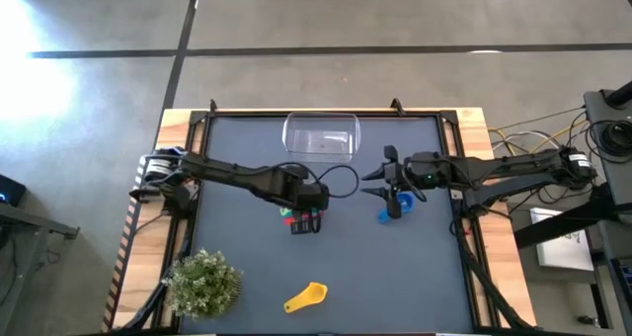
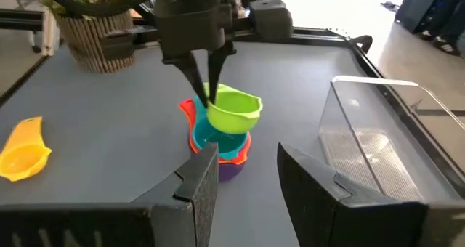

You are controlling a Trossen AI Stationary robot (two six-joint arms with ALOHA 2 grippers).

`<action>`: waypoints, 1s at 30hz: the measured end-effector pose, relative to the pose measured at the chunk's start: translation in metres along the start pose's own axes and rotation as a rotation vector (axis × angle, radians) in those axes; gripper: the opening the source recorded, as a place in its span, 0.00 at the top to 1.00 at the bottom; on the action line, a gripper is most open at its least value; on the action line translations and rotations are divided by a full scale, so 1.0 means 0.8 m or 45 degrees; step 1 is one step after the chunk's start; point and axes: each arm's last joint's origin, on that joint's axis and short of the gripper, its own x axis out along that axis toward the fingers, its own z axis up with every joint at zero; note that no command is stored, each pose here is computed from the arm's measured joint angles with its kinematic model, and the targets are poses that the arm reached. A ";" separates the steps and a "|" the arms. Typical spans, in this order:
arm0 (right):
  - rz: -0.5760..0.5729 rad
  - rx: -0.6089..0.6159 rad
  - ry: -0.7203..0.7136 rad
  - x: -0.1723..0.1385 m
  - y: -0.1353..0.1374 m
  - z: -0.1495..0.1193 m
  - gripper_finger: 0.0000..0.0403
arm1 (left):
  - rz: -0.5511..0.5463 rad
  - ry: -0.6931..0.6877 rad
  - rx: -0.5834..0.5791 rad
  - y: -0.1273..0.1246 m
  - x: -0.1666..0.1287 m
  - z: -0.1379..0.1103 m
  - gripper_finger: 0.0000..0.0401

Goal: Nest measuring cups in basket
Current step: Stack the green measuring cup on top of the light blue measuring cup, then stack the blue measuring cup on top of the green measuring cup

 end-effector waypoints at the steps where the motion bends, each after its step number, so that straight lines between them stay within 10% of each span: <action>1: -0.009 0.000 0.001 0.000 0.000 0.000 0.67 | -0.014 -0.003 0.000 -0.001 0.000 0.000 0.98; 17: -0.008 0.029 0.034 0.000 0.000 -0.003 0.67 | 0.028 -0.034 -0.045 0.005 -0.022 -0.006 0.64; 30: 0.001 0.076 0.234 -0.006 0.000 -0.009 0.67 | -0.092 -0.874 -0.230 0.015 -0.096 -0.123 0.60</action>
